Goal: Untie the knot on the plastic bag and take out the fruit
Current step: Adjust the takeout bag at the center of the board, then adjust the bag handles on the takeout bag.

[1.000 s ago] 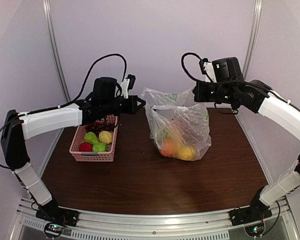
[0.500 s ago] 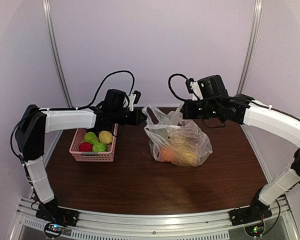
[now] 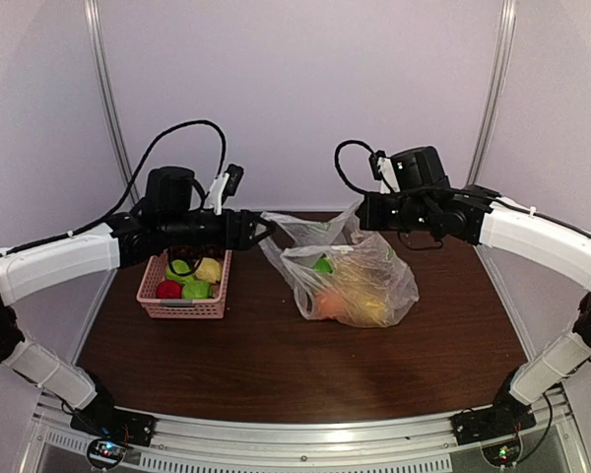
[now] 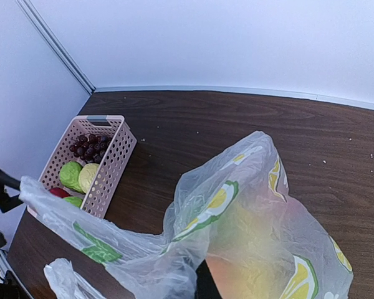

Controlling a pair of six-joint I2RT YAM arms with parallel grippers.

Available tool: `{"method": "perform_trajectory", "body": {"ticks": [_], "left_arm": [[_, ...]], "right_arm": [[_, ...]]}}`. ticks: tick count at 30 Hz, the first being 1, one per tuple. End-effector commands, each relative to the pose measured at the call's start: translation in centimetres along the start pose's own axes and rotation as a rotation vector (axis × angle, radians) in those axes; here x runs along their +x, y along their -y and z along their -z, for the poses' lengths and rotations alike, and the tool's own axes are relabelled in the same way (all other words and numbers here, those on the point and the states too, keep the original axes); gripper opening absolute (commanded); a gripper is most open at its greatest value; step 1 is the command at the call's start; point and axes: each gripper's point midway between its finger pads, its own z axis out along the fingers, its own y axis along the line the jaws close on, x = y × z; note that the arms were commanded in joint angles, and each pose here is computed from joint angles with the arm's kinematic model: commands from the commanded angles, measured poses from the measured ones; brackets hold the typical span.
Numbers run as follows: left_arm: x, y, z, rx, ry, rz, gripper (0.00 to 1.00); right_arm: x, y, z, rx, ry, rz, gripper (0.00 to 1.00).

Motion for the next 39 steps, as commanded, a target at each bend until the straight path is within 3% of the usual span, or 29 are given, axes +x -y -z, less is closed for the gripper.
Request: {"method": "perform_trajectory", "body": {"ticks": [1, 7, 14, 23, 28, 36, 39], "left_arm": [[3.6, 2.6, 2.5, 0.065, -0.066, -0.006, 0.76], [4.9, 5.0, 3.4, 0.162, -0.075, 0.038, 0.73], [5.0, 5.2, 1.2, 0.185, -0.063, 0.053, 0.62], [4.6, 3.6, -1.2, 0.133, -0.065, 0.064, 0.65], [3.9, 5.0, -1.8, 0.246, -0.054, 0.064, 0.64], [3.4, 5.8, -2.2, 0.287, -0.051, 0.037, 0.43], [3.2, 6.2, -2.0, 0.308, -0.049, 0.028, 0.22]], "right_arm": [[-0.4, 0.0, -0.2, 0.009, 0.017, -0.016, 0.00], [-0.3, 0.0, -0.1, 0.004, 0.017, -0.025, 0.00], [-0.4, -0.2, 0.2, -0.005, 0.019, -0.026, 0.00], [-1.0, -0.6, 1.0, -0.025, 0.022, -0.011, 0.00], [-1.1, -0.7, 1.0, -0.027, 0.025, -0.009, 0.00], [-1.1, -0.9, 0.8, -0.034, 0.022, -0.012, 0.00], [-1.1, -0.8, 0.7, -0.029, 0.022, -0.014, 0.00]]}}
